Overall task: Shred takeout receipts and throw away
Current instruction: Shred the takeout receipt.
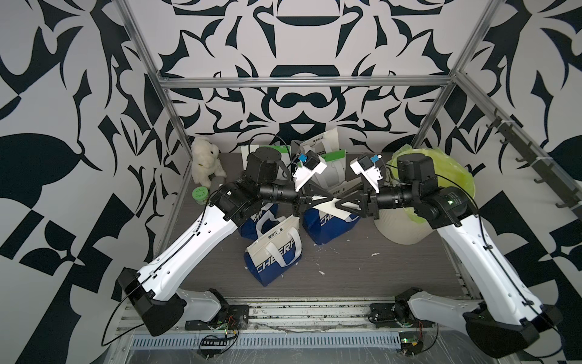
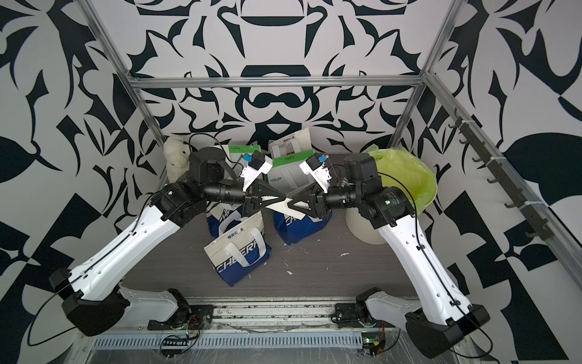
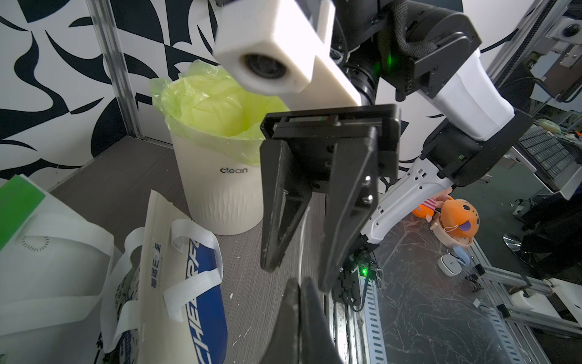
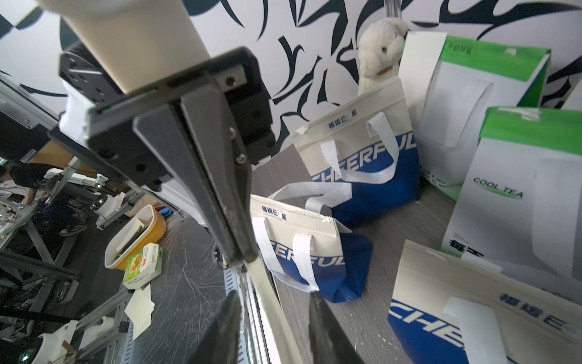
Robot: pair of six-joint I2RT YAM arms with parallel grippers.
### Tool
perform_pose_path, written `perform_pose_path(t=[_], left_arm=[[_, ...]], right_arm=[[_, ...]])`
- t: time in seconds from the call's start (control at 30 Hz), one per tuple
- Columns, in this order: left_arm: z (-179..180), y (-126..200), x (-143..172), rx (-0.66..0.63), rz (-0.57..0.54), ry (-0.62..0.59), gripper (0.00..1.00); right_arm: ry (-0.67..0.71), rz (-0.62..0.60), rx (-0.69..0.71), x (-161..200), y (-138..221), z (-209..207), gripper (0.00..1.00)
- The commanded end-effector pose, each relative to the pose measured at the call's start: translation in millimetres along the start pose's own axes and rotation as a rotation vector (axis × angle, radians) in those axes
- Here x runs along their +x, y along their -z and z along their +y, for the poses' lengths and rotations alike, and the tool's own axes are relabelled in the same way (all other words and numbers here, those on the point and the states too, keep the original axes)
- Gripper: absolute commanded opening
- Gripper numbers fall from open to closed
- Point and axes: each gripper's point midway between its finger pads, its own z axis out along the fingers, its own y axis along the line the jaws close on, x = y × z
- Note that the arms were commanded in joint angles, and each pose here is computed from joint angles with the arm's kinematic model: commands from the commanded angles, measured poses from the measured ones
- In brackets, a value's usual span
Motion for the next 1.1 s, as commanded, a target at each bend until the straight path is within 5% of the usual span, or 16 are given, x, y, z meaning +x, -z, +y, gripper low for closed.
perform_pose_path(t=[0.0, 0.3, 0.63, 1.07], left_arm=[[-1.1, 1.3, 3.3, 0.007, -0.011, 0.004, 0.00], [-11.7, 18.2, -5.3, -0.026, -0.074, -0.041, 0.00], [-13.5, 18.2, -8.1, -0.010, -0.086, -0.045, 0.00], [-8.8, 14.2, -12.2, -0.010, -0.098, -0.037, 0.00]], right_arm=[[0.103, -0.097, -0.051, -19.3, 10.8, 24.1, 0.42], [0.058, -0.104, -0.112, -26.1, 3.5, 23.7, 0.34], [0.051, -0.100, -0.112, -24.2, 1.1, 20.5, 0.42], [0.034, -0.109, -0.146, -27.5, -1.3, 22.5, 0.24]])
